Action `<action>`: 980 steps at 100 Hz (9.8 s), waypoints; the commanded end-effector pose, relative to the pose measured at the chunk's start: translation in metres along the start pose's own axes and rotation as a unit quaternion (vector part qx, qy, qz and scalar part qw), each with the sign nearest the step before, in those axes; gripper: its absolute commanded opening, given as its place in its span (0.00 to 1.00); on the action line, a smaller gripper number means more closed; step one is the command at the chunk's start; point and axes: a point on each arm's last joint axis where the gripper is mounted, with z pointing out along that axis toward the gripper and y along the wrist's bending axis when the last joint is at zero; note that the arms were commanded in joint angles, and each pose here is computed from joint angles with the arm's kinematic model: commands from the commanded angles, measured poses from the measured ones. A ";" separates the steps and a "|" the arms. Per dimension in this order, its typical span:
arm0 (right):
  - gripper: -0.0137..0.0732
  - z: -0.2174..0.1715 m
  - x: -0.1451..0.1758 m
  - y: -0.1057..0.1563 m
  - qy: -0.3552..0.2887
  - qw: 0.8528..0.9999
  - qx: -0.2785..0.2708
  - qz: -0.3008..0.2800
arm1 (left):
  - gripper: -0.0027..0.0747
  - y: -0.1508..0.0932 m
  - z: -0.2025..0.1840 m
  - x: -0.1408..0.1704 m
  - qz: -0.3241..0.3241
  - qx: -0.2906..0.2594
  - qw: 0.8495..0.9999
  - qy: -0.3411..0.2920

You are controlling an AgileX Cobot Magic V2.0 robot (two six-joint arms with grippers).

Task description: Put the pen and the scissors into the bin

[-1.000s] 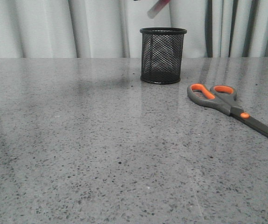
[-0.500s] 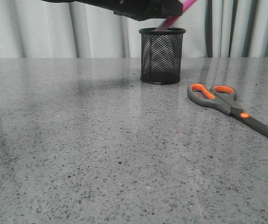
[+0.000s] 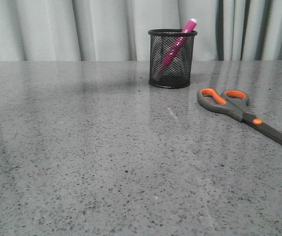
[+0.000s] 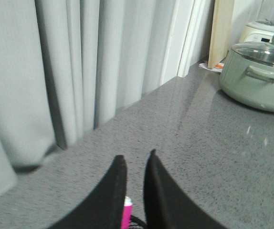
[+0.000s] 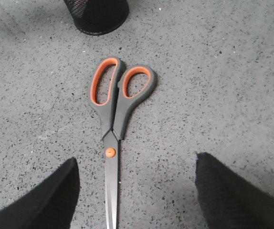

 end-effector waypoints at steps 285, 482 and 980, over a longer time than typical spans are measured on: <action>0.69 0.149 -0.061 0.046 0.243 0.963 0.004 -0.119 | 0.01 -0.099 -0.282 0.021 -0.021 -0.366 0.930 0.012; 0.69 0.164 -0.050 0.043 0.287 0.951 0.006 -0.117 | 0.01 -0.099 -0.282 0.021 -0.022 -0.365 0.931 0.012; 0.07 -0.048 0.102 0.006 -0.477 0.867 0.070 -0.129 | 0.01 -0.187 -0.345 0.134 -0.071 -0.407 0.894 -0.173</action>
